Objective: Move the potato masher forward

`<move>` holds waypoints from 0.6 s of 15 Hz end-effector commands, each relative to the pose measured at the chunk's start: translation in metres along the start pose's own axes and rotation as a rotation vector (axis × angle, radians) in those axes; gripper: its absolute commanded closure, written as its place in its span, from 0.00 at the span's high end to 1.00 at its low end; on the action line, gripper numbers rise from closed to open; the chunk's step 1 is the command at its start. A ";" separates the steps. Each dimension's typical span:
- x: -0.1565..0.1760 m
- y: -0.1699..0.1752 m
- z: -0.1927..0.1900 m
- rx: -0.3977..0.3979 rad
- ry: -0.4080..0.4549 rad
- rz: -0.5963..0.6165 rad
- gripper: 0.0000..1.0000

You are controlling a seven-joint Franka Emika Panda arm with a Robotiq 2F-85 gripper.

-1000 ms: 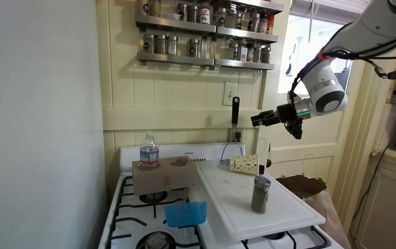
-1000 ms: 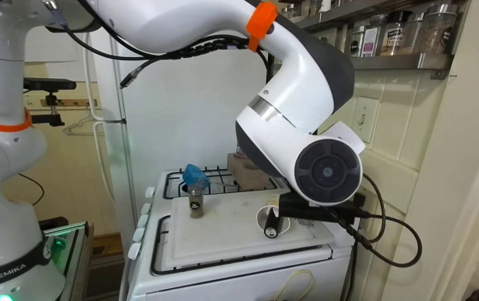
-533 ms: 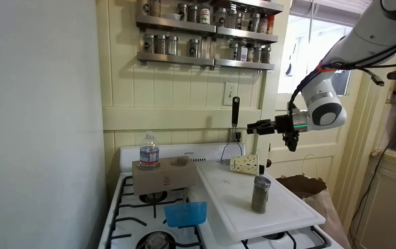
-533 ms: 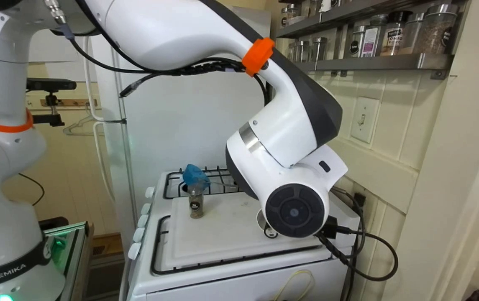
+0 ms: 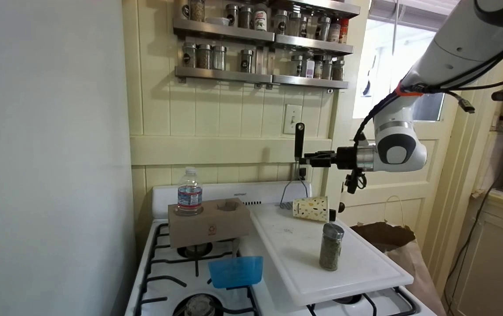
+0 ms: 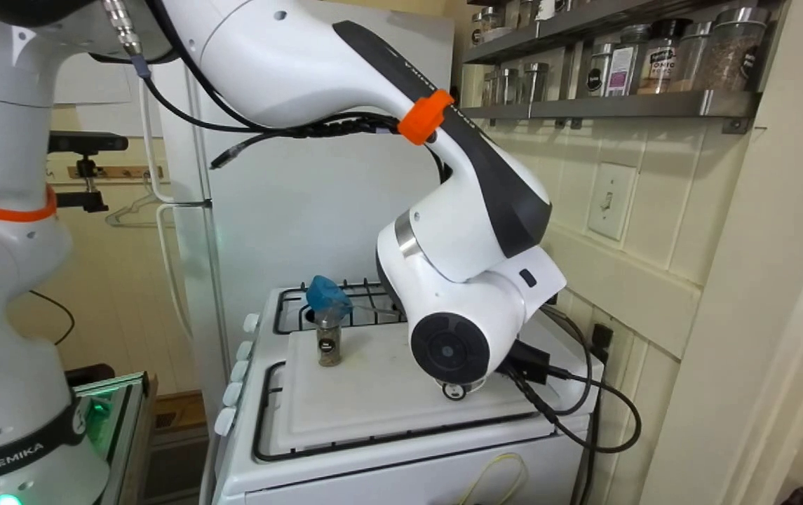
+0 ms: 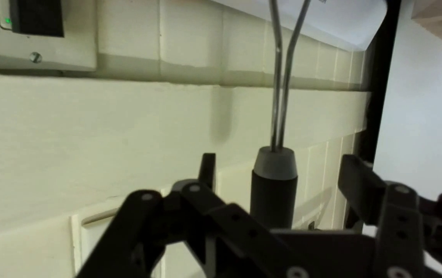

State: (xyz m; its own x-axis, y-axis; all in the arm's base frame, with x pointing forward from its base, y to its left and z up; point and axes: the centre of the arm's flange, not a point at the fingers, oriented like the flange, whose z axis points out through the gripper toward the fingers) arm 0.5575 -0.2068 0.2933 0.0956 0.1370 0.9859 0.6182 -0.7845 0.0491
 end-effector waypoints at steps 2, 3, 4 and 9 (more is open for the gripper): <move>0.022 -0.044 -0.009 -0.061 0.078 0.095 1.00; 0.024 -0.047 -0.007 -0.078 0.098 0.088 0.91; 0.027 -0.047 -0.004 -0.094 0.114 0.084 0.75; 0.039 -0.046 0.006 -0.144 0.155 0.029 0.43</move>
State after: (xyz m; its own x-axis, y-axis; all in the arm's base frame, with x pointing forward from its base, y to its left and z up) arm 0.5426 -0.1729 0.3275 0.0131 0.0059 0.9999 0.5352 -0.8447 -0.0020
